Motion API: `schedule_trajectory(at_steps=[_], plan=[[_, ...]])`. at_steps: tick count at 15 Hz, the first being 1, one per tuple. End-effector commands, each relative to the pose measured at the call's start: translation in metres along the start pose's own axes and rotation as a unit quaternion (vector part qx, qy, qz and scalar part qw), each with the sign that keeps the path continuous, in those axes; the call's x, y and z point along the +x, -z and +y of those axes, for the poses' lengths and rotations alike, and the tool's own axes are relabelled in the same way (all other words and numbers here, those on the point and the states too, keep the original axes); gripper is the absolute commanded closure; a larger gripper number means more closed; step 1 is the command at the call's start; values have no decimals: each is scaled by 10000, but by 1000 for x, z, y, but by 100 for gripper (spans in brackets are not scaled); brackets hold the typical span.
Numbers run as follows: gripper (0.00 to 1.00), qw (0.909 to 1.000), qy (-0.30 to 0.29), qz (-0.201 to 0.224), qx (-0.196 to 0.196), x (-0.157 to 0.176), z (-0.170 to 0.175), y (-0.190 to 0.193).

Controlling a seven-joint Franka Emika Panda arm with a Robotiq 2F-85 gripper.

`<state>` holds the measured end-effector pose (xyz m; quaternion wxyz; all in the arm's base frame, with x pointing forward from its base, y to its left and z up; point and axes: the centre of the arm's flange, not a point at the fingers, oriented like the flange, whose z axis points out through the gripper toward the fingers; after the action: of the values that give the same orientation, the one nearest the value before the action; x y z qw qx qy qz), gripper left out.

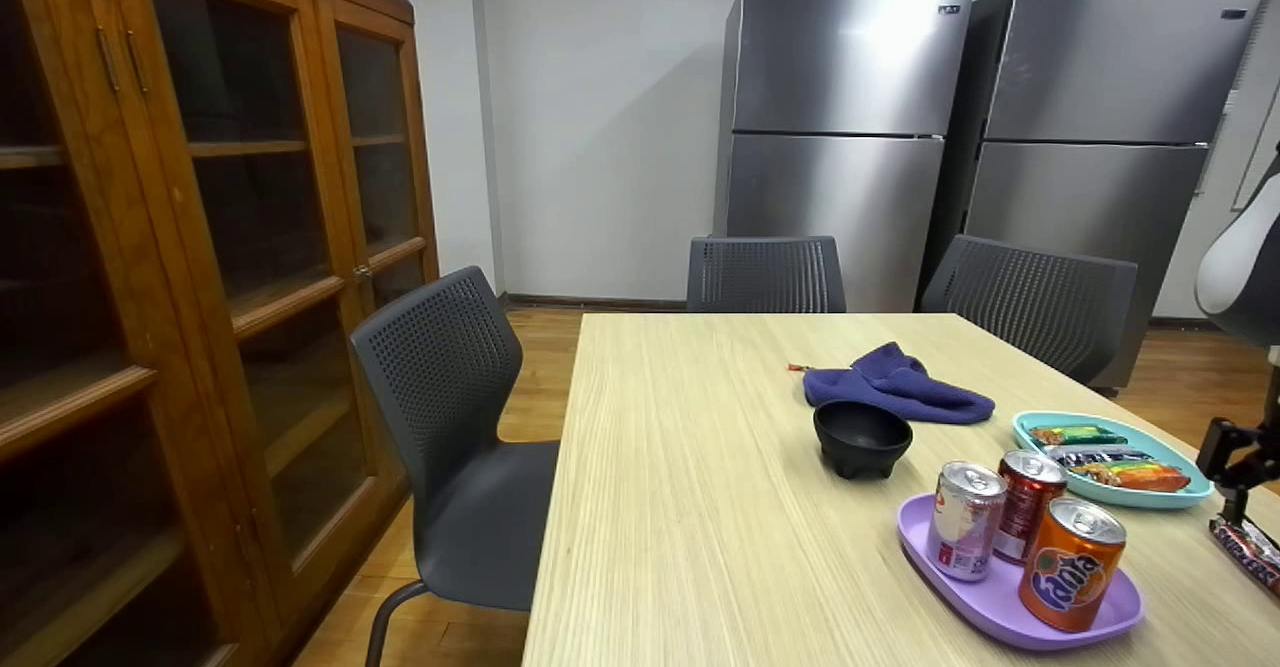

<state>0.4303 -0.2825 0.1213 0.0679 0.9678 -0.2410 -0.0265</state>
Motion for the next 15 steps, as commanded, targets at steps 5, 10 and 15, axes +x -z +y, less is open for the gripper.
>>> schedule_trajectory(at_steps=[5, 10, 15], plan=[[0, 9996, 65, -285, 42, 32, -6, -20], [0, 9987, 49, -487, 136, 43, -9, -33], [0, 9978, 23, -632, 176, 48, -6, -42]])
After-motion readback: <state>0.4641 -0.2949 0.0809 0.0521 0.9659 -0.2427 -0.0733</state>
